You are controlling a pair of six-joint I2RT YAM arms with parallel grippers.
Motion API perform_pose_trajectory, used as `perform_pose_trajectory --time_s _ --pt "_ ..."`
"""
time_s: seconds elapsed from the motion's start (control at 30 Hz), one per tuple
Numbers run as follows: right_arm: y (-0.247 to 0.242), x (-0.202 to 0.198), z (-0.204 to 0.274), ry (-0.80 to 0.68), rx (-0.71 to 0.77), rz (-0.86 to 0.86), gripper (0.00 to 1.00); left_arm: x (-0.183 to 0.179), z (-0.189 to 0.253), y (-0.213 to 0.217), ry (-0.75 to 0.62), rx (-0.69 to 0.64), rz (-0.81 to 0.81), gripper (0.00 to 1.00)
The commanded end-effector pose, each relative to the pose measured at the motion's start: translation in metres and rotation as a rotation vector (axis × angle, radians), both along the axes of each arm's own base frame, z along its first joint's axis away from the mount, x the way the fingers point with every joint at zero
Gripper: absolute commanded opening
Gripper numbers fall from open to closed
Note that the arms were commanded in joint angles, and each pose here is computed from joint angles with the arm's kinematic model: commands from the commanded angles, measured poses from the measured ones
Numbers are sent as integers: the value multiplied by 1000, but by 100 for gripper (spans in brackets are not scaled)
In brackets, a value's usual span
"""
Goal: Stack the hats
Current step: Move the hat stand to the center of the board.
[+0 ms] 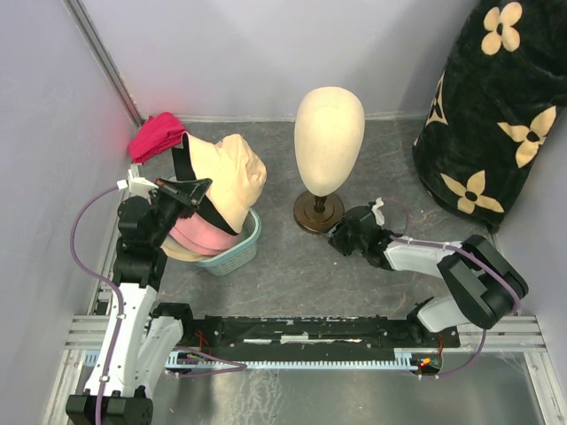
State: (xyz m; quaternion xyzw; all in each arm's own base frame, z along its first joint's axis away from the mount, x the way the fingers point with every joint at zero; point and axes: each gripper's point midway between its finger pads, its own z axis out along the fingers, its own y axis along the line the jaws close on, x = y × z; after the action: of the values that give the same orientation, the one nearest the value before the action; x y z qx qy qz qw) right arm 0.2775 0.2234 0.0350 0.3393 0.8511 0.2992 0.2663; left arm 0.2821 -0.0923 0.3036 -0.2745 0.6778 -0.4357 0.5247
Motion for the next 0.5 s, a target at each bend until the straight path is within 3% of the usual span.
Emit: perform_pose_trajectory --time_s 0.0,0.47 --pt "10 23 11 -71 7 -23 50 -4 35 -4 -110 -10 -23 3" --pt "15 56 -3 -85 -40 -80 50 0 32 -7 -116 -3 -45 3"
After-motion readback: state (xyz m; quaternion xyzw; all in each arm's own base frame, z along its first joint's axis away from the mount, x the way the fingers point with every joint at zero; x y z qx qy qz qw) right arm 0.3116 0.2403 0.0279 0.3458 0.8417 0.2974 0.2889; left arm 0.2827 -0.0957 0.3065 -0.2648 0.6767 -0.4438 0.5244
